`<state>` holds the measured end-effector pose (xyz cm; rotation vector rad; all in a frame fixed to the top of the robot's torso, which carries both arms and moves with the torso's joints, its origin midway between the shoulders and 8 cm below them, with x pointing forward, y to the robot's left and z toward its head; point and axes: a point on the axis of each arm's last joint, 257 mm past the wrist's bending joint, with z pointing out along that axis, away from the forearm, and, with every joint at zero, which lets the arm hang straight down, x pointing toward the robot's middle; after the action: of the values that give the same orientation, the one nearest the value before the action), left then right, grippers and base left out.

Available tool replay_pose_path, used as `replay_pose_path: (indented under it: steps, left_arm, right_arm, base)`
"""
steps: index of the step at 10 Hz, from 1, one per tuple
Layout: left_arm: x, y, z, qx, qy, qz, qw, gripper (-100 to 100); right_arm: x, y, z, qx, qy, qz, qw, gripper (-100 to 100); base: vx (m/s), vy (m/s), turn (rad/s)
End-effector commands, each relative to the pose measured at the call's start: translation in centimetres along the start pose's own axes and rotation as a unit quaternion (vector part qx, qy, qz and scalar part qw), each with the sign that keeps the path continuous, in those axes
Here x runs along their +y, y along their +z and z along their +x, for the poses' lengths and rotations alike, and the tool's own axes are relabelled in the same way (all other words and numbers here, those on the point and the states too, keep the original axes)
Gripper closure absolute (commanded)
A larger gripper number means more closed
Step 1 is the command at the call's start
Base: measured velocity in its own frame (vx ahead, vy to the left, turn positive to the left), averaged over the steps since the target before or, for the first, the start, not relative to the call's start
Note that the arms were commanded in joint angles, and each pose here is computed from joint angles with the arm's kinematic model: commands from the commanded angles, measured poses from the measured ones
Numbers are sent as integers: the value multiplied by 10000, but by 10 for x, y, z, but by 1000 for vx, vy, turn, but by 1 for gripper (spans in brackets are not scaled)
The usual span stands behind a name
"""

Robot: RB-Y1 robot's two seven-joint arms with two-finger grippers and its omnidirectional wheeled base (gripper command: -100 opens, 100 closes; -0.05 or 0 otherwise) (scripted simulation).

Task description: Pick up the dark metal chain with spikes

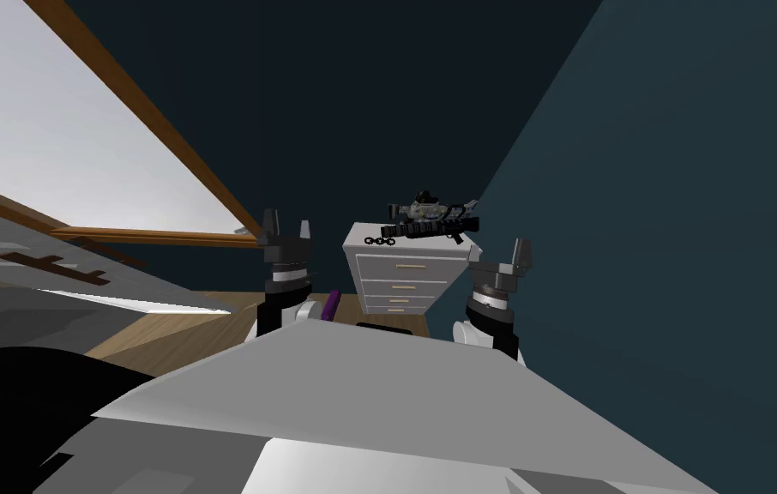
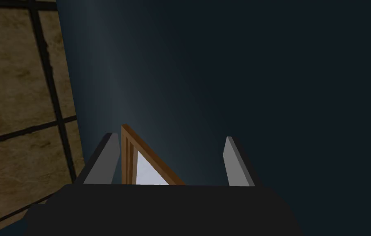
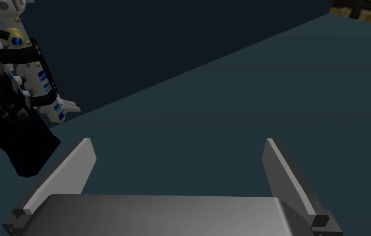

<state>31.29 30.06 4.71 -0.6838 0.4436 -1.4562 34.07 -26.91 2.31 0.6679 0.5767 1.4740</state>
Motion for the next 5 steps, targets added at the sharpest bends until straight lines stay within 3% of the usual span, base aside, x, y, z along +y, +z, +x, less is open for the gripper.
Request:
replay_pose_path:
  steps: [1,5]
  left_arm:
    - [4,5,5,158,0,-33,9999,-100]
    - [29,26,19,593,-59,-262,9979,-100]
  right_arm:
    - [0,0,0,0,0,0,10000,0]
    - [0,0,0,0,0,-1,10000,0]
  base:
    - [-22,2,6]
    - [-80,12,3]
